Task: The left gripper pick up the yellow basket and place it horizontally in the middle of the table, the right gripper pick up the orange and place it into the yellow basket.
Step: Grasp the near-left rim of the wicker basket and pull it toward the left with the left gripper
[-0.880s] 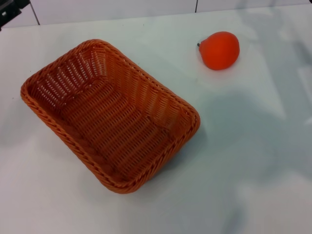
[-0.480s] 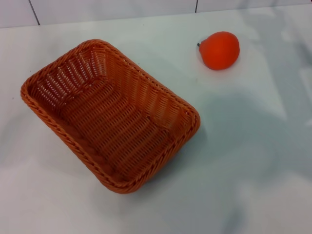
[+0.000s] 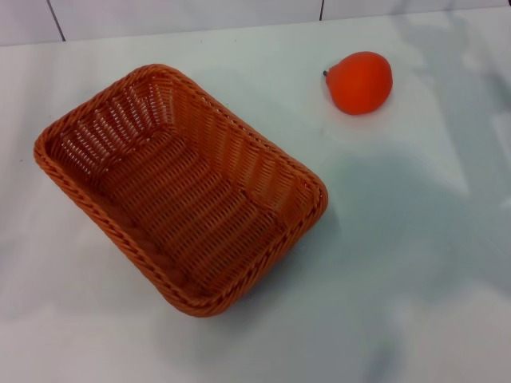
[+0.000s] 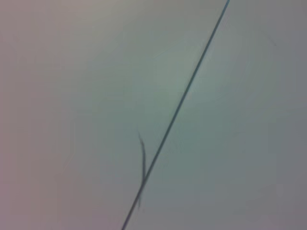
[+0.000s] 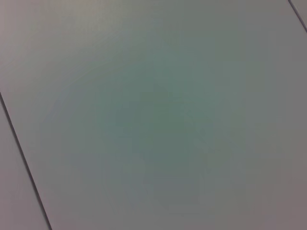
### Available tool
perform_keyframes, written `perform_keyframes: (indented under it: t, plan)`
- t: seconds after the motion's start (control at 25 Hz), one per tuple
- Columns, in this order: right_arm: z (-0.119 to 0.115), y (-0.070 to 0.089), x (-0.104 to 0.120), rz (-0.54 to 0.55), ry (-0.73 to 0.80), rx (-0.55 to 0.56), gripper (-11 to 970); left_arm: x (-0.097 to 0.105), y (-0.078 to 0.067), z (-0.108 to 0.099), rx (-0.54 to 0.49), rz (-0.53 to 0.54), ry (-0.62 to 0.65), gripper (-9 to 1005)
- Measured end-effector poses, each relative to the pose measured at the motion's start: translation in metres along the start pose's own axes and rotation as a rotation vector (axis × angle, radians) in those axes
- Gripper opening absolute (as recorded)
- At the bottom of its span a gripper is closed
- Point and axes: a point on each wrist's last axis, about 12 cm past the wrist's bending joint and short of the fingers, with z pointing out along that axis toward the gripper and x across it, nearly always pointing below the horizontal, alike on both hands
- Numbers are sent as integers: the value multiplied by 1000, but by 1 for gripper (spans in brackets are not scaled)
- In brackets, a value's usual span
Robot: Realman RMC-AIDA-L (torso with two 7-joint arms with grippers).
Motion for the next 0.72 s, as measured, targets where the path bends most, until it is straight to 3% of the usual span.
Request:
perform_keyframes:
  t: [0.2, 0.32, 0.52, 0.72]
  plan:
    - [-1, 1, 0, 2, 2, -6, 945, 0, -1, -3, 1, 1, -23, 721]
    - [-1, 1, 0, 3, 3, -9, 945, -7, -2, 7, 65, 27, 33, 720]
    - [0, 1, 1, 3, 5, -7, 946, -36, 2, 45, 182, 15, 325, 719]
    - [0, 3, 2, 5, 10, -15, 946, -52, -6, 79, 226, 88, 626, 718]
